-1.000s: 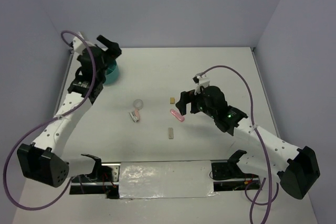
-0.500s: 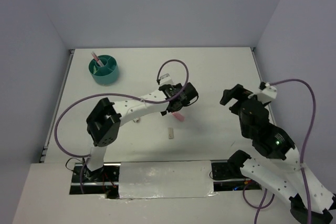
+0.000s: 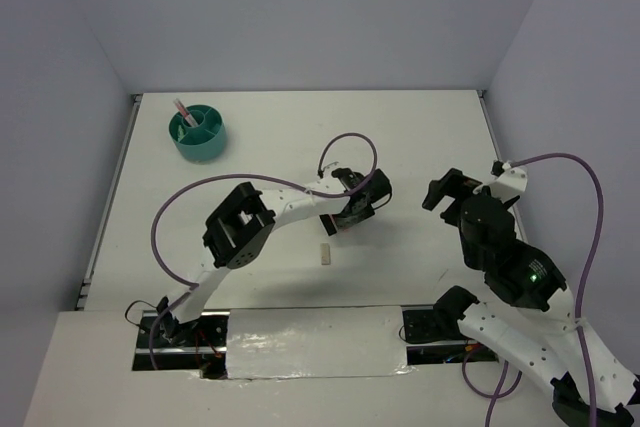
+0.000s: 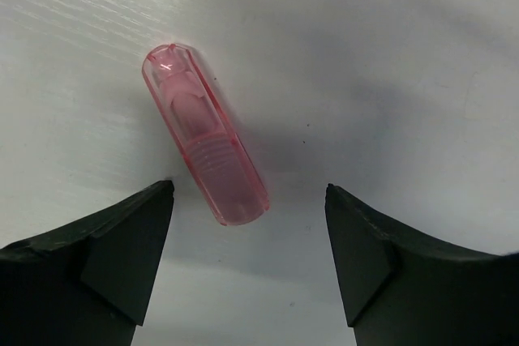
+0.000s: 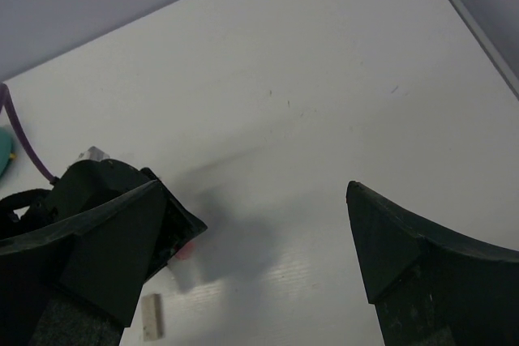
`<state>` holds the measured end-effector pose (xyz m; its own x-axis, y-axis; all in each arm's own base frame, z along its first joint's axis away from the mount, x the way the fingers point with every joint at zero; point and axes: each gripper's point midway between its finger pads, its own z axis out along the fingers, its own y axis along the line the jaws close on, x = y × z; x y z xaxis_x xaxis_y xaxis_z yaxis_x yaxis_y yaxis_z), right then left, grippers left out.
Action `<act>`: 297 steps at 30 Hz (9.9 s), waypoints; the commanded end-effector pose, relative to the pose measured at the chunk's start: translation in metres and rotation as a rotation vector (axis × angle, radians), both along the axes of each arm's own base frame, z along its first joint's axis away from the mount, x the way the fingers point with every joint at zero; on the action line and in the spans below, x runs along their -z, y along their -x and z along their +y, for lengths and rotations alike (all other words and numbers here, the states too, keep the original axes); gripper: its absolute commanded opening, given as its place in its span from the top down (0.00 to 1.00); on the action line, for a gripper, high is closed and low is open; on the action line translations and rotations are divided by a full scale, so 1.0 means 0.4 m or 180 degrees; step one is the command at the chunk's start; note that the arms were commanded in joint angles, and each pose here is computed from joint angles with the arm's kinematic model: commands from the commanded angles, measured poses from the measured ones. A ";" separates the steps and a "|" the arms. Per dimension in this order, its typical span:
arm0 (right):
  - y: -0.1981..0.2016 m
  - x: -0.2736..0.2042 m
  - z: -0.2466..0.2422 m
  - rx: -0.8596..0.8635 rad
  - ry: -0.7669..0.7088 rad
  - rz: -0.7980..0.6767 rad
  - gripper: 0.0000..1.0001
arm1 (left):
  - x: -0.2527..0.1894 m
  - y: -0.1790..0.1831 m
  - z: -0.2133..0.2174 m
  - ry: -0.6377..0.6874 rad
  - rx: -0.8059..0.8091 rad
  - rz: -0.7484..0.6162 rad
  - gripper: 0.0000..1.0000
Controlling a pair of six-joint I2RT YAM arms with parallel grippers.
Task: Sort the stationery into containers
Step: Pick up the stationery from the center of the board, then place the stationery in the storage box, then pick up the stationery from the center of the board, then place the stationery in the storage box.
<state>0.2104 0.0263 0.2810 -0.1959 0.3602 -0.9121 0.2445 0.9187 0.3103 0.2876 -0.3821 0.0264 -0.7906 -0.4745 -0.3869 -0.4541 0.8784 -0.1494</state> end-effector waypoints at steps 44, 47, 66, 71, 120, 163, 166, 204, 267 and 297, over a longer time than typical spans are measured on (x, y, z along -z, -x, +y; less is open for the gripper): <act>-0.006 -0.001 0.089 -0.0733 0.0025 -0.0151 0.00 | -0.550 -0.246 0.369 0.0003 0.0891 -0.2652 1.00; -0.007 0.002 0.112 -0.0873 -0.0025 -0.0193 0.00 | -0.668 -0.287 0.585 0.0092 0.0539 -0.3462 1.00; -0.049 0.036 0.198 -0.1286 0.0105 -0.0094 0.00 | -0.620 -0.601 1.137 0.0928 0.1422 -0.3664 0.98; -0.048 0.040 0.205 -0.1348 0.0141 -0.0068 0.00 | -0.498 -0.574 1.155 0.0977 0.1282 -0.3528 0.95; -0.035 0.056 0.249 -0.1697 0.0151 -0.0022 0.00 | -0.332 -0.589 1.215 0.0772 0.0930 -0.3129 0.69; 0.025 -0.055 0.087 -0.0646 -0.0615 -0.0368 0.00 | -0.594 -0.278 0.432 0.0175 0.0775 -0.2120 0.02; 0.023 -0.036 0.088 -0.0659 -0.0438 -0.0164 0.00 | -0.503 -0.233 0.231 0.0157 0.1283 -0.1901 0.03; 0.000 0.038 0.161 -0.1103 -0.0203 0.0007 0.00 | 0.039 -0.256 0.128 -0.0375 0.1417 -0.0594 0.57; -0.039 0.124 0.230 -0.1467 0.0115 0.0283 0.00 | -0.428 -0.820 1.062 -0.0150 0.0696 -0.2921 0.76; -0.035 0.127 0.241 -0.1551 0.0108 0.0288 0.00 | -0.354 -0.794 1.091 -0.0480 0.0539 -0.2643 0.58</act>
<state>0.2210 0.1198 0.2254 -0.4396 0.1698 -0.8820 -0.1749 0.9470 0.2696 0.6013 0.0536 0.1567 -0.3125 -0.3103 -0.8978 -0.1202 0.9505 -0.2867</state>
